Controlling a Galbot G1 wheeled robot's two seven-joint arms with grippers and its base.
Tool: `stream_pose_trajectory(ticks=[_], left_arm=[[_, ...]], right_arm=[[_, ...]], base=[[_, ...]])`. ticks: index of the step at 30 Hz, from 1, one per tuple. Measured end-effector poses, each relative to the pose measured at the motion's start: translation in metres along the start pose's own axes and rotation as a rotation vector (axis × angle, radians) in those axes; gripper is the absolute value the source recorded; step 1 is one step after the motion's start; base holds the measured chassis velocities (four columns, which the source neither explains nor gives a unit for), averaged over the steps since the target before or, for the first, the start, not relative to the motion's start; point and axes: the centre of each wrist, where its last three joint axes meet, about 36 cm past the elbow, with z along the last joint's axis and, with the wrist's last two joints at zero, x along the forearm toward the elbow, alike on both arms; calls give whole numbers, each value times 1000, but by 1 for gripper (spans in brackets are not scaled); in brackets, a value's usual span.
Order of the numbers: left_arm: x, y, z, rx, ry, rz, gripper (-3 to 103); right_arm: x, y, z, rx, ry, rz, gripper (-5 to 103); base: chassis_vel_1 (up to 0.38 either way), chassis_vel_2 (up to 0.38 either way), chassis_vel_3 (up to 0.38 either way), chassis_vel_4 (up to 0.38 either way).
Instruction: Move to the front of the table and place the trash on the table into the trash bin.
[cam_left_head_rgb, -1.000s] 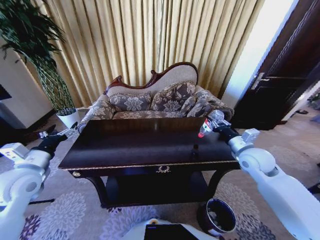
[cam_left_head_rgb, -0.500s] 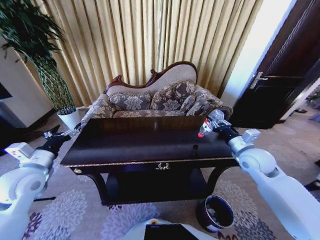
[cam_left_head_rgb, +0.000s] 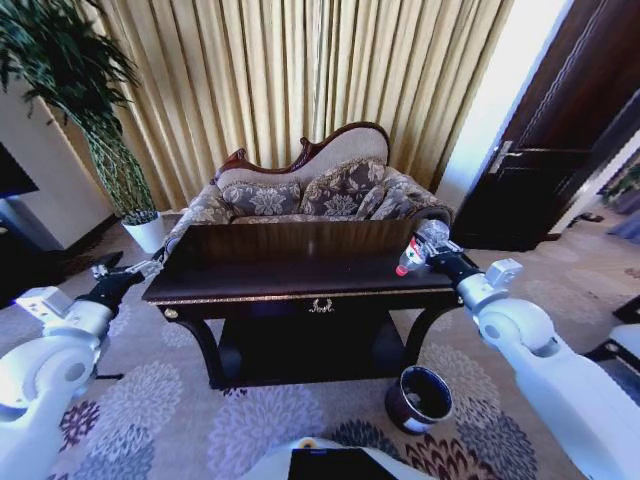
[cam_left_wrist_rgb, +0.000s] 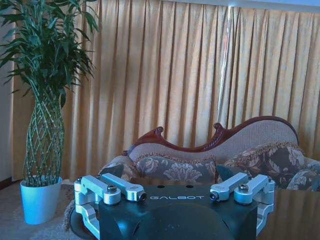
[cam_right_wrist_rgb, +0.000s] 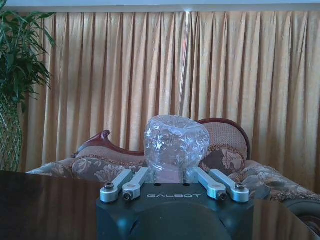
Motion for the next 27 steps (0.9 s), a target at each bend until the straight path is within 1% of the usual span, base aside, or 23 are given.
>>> stream_pose_trajectory(ticks=[13,21,25,26,27], left_arm=[[0,0,0,1,-2,0,100],[1,-2,4,2,0,5,100],[5,-7,15,3,16,3,100],[5,-7,15,3,16,3,100],[7,-8,19,3,22,7,100]], right_arm=[[1,1,4,-9,3,6,24],[1,3,20,-23,25,20,24],[-4,-12,63,-32,113,87,24],[-4,-12,63,-32,113,87,24],[-7,-21,82,-31,149,118,24]], base=[[189,-190,-179,189],[129,-130,-123,134],[6,-2,-6,16],[0,0,0,0],[0,0,0,0]])
